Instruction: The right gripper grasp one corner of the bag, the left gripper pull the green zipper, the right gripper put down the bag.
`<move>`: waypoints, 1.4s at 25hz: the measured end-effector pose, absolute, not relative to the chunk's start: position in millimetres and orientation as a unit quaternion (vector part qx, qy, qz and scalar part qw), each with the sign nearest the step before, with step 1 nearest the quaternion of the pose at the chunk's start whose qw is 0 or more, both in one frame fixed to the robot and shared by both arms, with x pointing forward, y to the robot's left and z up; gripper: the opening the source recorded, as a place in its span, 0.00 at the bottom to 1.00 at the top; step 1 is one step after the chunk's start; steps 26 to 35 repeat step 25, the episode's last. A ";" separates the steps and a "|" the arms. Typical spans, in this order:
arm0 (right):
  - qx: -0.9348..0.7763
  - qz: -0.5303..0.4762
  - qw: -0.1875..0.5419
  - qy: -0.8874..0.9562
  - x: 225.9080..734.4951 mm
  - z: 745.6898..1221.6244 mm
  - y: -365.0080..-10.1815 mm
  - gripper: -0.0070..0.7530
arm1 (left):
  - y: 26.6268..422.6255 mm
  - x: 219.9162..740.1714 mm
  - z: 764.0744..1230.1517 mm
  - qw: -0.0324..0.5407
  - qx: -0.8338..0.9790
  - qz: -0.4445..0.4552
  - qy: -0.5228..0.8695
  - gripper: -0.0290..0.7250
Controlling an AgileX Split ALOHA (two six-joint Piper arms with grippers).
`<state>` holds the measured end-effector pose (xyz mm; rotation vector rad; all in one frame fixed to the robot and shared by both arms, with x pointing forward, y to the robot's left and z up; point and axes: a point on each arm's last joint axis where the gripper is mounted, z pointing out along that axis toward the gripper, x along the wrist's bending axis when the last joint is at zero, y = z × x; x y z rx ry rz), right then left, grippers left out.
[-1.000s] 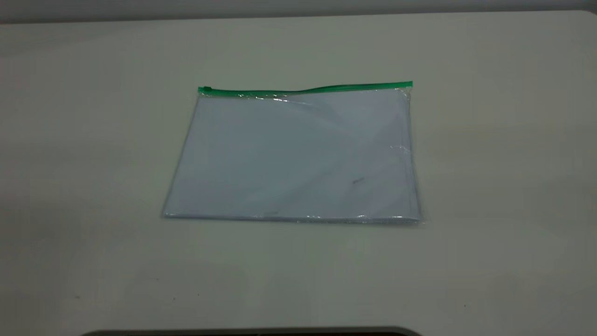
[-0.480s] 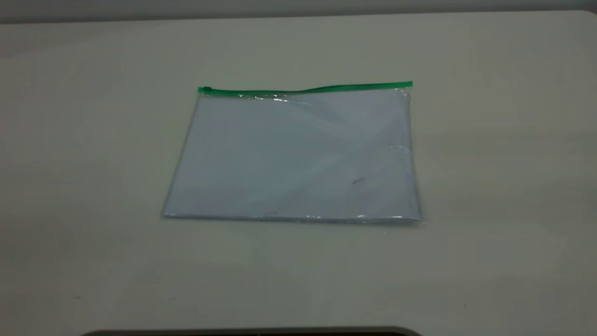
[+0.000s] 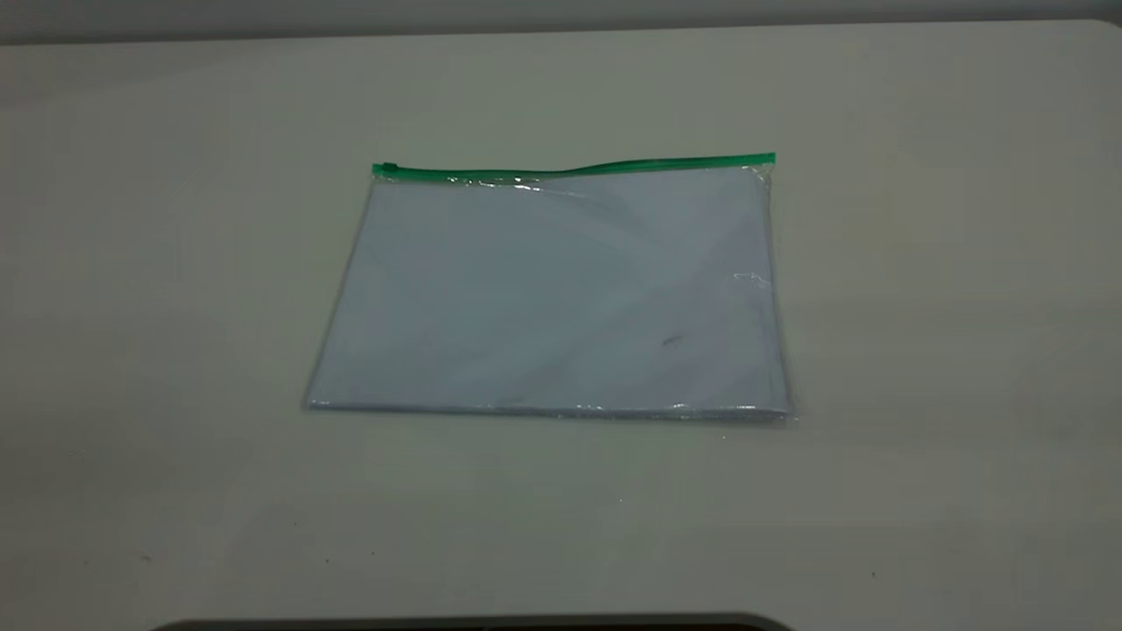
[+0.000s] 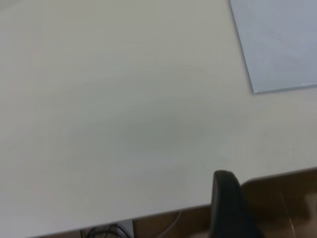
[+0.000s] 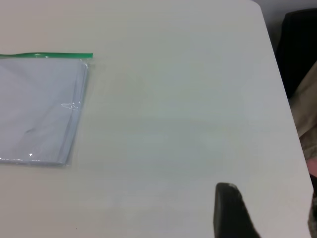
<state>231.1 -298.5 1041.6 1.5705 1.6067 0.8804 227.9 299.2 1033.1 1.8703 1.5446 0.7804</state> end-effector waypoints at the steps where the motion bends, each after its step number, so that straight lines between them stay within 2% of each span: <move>1: 0.608 0.341 0.356 0.622 231.1 1041.6 -298.5 0.55 | 299.2 226.5 1033.0 0.295 0.700 0.296 0.578 0.67; 35: 0.608 0.342 0.354 0.623 231.0 1041.5 -298.1 0.55 | 298.9 222.1 1032.3 0.298 0.684 0.312 0.589 0.67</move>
